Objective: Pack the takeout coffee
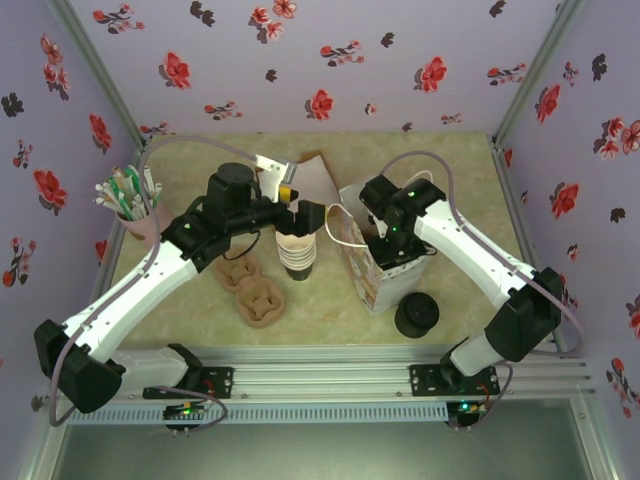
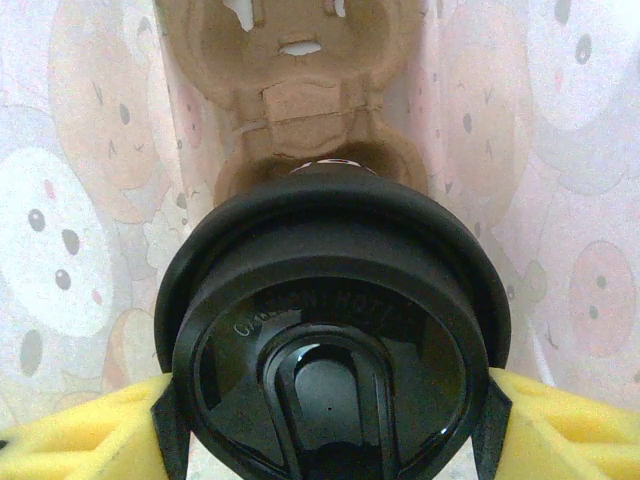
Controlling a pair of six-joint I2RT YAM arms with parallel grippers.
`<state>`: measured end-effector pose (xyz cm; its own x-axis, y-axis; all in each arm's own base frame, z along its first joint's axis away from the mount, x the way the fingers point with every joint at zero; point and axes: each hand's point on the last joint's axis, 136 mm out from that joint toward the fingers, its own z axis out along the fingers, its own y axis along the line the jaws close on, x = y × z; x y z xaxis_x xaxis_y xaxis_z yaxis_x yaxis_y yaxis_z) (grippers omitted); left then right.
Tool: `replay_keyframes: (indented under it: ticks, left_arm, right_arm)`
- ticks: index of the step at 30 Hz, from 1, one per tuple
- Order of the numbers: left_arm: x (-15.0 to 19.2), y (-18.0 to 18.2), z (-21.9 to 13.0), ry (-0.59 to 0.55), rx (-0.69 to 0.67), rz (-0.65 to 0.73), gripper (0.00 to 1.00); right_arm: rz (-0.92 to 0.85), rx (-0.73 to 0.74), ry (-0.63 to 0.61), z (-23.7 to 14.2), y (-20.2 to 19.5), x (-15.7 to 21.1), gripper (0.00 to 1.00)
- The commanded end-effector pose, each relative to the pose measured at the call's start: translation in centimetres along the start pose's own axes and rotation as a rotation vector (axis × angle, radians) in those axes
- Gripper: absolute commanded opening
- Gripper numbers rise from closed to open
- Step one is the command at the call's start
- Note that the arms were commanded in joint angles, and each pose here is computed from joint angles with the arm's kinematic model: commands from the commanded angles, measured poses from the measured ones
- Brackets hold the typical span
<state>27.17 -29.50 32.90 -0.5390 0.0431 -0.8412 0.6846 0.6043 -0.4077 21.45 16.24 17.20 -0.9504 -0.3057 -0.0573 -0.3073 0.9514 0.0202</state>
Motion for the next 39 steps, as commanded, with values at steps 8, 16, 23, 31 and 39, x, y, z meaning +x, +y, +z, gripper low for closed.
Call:
replay_keyframes:
  ticks: [8, 16, 23, 31, 39]
  left_arm:
    - [-0.83, -0.65, -0.23, -0.013, 0.01, 0.024, 0.99]
    - [-0.8, -0.67, -0.2, -0.013, 0.011, 0.023, 0.99]
    - [-0.79, -0.67, -0.21, -0.013, 0.01, 0.023, 0.99]
    - [-0.83, -0.73, -0.18, -0.014, 0.012, 0.022, 0.99]
    - [-0.77, -0.67, -0.16, -0.013, 0.01, 0.022, 0.99]
  right_arm:
    - [-0.009, 0.005, 0.019, 0.36, 0.08, 0.3, 0.69]
    - [0.002, 0.003, 0.027, 0.03, 0.05, 0.6, 0.69]
    - [0.005, 0.0, 0.034, -0.15, 0.11, 0.7, 0.69]
    - [0.005, 0.001, 0.035, -0.16, 0.09, 0.75, 0.69]
    - [0.005, -0.001, 0.035, -0.12, 0.11, 0.74, 0.69]
